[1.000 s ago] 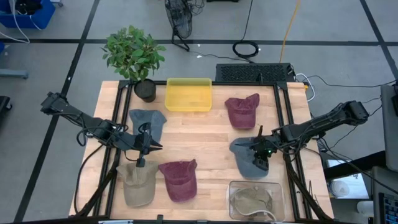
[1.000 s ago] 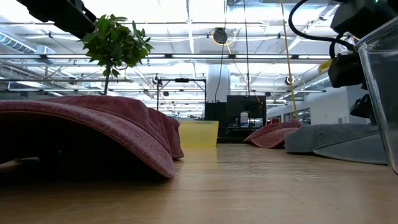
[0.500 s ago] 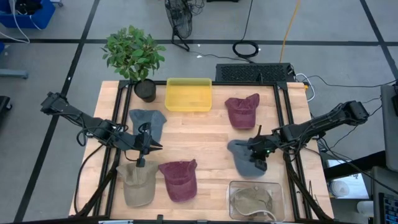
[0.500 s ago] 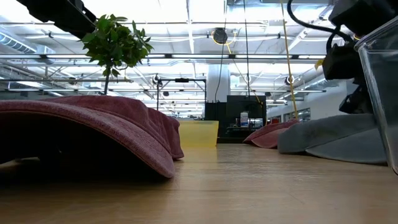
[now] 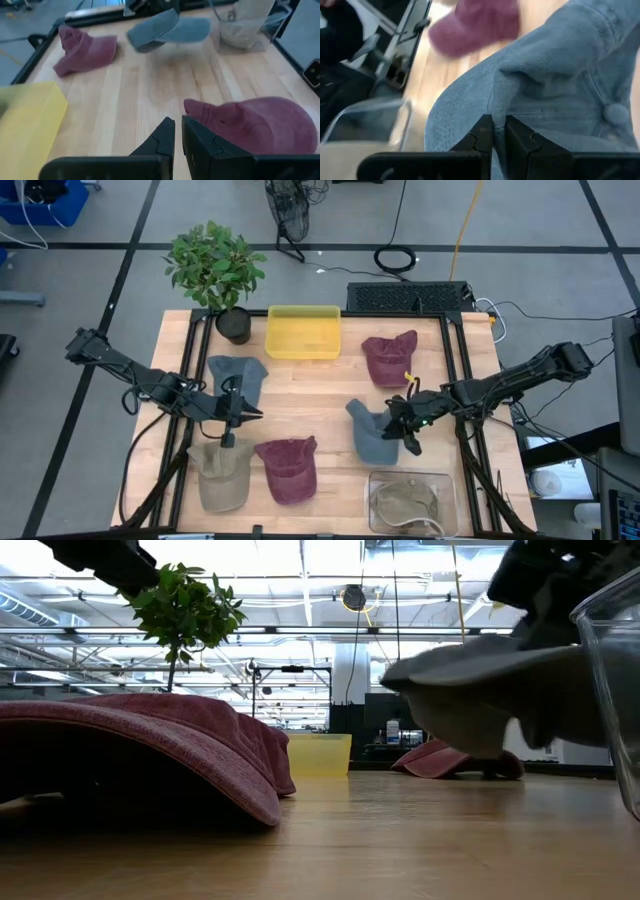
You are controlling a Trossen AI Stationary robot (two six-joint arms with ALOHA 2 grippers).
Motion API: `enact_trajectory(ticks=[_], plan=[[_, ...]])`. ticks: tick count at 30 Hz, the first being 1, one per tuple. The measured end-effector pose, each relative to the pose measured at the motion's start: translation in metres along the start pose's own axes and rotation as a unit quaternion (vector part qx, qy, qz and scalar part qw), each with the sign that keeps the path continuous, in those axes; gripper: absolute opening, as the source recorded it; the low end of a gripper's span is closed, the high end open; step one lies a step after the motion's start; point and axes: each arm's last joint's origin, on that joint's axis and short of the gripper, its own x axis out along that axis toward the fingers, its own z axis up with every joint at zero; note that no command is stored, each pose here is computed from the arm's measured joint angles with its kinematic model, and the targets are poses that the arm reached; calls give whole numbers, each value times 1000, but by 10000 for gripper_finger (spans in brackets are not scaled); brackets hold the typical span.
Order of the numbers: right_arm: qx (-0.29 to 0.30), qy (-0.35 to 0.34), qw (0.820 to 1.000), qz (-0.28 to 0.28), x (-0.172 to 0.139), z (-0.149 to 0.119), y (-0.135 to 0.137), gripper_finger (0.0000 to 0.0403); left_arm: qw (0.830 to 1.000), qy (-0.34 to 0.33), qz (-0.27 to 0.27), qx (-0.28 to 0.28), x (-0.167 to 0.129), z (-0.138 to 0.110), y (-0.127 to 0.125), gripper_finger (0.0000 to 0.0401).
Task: Pick & Place hat
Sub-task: Put the right blue cap into the yellow bin
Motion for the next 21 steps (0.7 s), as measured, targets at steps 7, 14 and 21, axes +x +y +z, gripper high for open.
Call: enact_trajectory(ticks=[7,14,21], plan=[[-59,-66,996,-32,9,35,-4,19,1000,-25,0,14,0,5,0,42],[-108,-51,990,-68,42,77,-15,19,999,-26,7,28,0,5,0,42],[-106,-44,989,-89,57,125,-49,19,999,-26,7,29,0,5,0,42]])
